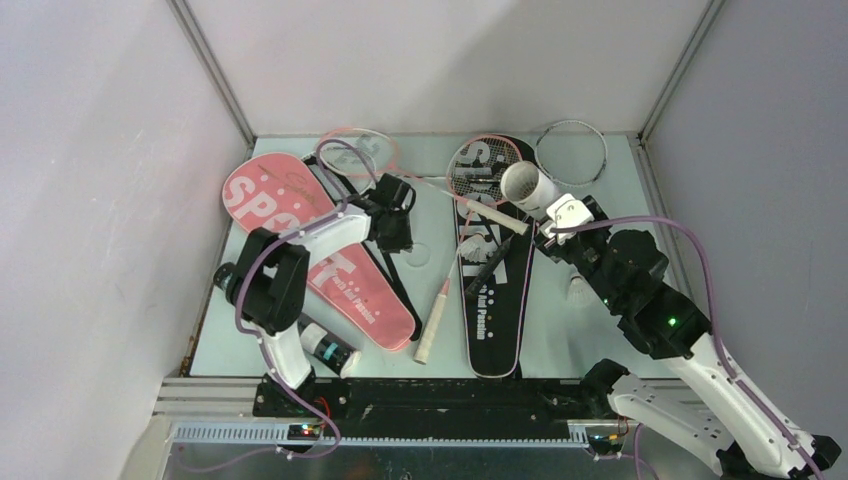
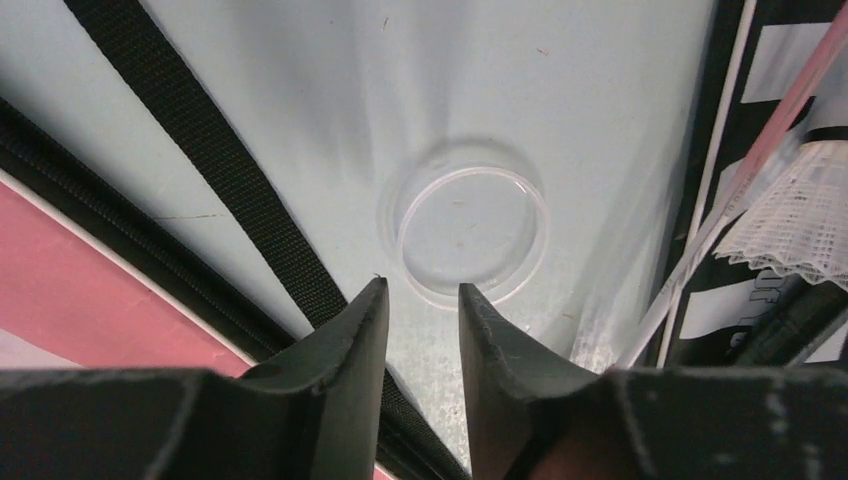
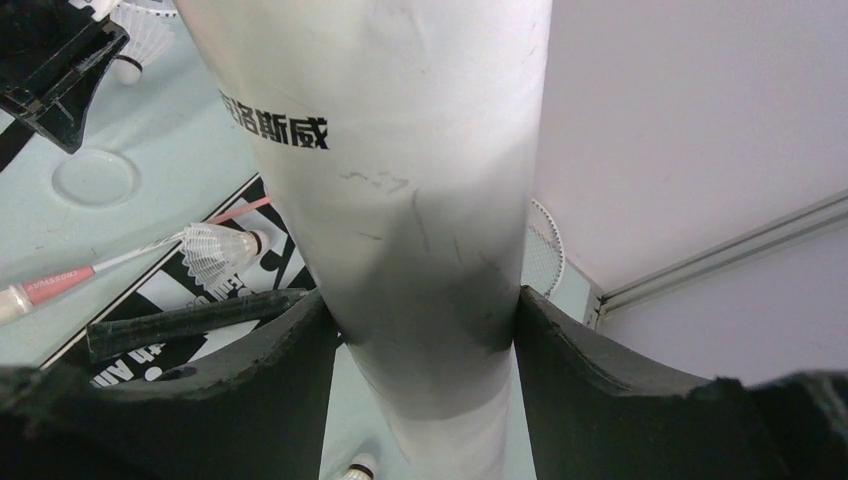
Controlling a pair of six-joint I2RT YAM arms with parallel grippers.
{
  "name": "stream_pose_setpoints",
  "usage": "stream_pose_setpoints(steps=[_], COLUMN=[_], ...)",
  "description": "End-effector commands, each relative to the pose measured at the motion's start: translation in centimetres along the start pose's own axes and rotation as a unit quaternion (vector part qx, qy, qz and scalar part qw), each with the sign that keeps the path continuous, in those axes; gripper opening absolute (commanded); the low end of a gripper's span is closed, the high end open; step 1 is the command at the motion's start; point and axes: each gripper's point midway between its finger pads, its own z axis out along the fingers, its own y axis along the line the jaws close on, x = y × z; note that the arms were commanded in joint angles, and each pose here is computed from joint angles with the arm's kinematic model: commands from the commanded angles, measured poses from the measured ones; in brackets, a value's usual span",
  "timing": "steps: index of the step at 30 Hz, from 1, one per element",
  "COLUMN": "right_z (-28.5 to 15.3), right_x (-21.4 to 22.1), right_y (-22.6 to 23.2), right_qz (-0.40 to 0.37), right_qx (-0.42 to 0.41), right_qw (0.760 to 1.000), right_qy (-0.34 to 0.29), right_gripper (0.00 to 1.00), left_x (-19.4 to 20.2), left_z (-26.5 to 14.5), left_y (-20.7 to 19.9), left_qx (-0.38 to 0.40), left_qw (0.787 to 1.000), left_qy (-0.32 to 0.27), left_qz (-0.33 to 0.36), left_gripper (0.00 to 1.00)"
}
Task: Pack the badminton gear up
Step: Place the lid at the center of the board.
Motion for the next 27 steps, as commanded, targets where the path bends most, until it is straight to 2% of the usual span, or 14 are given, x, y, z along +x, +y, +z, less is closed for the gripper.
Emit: stream_pose_setpoints(steps=[1, 6, 8, 11, 15, 17, 18, 19, 20, 23, 24, 27], right_z=[-1.0, -1.6, -1.8, -2.3, -3.7, -4.7, -5.3, -5.9, -6.3, -7.4, -7.8, -8.8], right_x=[-2.6, -3.2, -3.6, -4.1, -5.5, -6.6, -6.9, -7.7, -8.0, -9.0, -9.4, -10.2], right_y=[-2.1, -2.1, -2.4, -2.8, -5.2, -6.7, -7.3, -8.0, -8.5, -10.0, -10.3, -11.0], right_qz=[0.021, 0.043, 0.052, 0.064, 0.089, 0.105, 0.111, 0.118, 0.123, 0.134, 0.135, 0.145], right_qx=[0.035, 0.032, 0.037, 0.044, 0.094, 0.124, 0.136, 0.148, 0.157, 0.179, 0.183, 0.189], right_qw=[0.998, 0.997, 0.995, 0.993, 0.985, 0.976, 0.972, 0.967, 0.963, 0.955, 0.953, 0.946], right_qy=[-0.045, -0.063, -0.071, -0.085, -0.118, -0.144, -0.154, -0.173, -0.178, -0.196, -0.202, -0.218], right_gripper=[0.52, 0.53, 0.53, 0.53, 0.53, 0.53, 0.53, 0.53, 0.53, 0.53, 0.53, 0.53], left_x=[-2.5, -3.3, -3.1, -2.6, -1.8, -1.7, -2.7, -1.5, -2.2, 0.2, 0.8, 3.1], left_z=[-3.4, -7.4, -8.8, -10.4, -10.7, -11.1, -11.6, -11.5, -12.0, -11.9, -12.6, -11.4], left_y=[-2.1, -6.9, -9.8, -13.8, -17.5, -19.2, -19.9, -20.9, -21.6, -24.5, -25.9, -27.7], left_qx=[0.055, 0.156, 0.205, 0.245, 0.297, 0.314, 0.317, 0.321, 0.322, 0.333, 0.341, 0.340], left_qw=[0.997, 0.984, 0.973, 0.957, 0.941, 0.931, 0.924, 0.920, 0.911, 0.897, 0.886, 0.877], left_qy=[-0.060, -0.090, -0.103, -0.134, -0.135, -0.159, -0.196, -0.203, -0.236, -0.262, -0.286, -0.306], left_qz=[-0.008, -0.007, 0.012, 0.077, 0.092, 0.090, 0.088, 0.100, 0.101, 0.125, 0.130, 0.146], left_gripper=[0.40, 0.46, 0.49, 0.54, 0.55, 0.56, 0.56, 0.58, 0.59, 0.62, 0.62, 0.65])
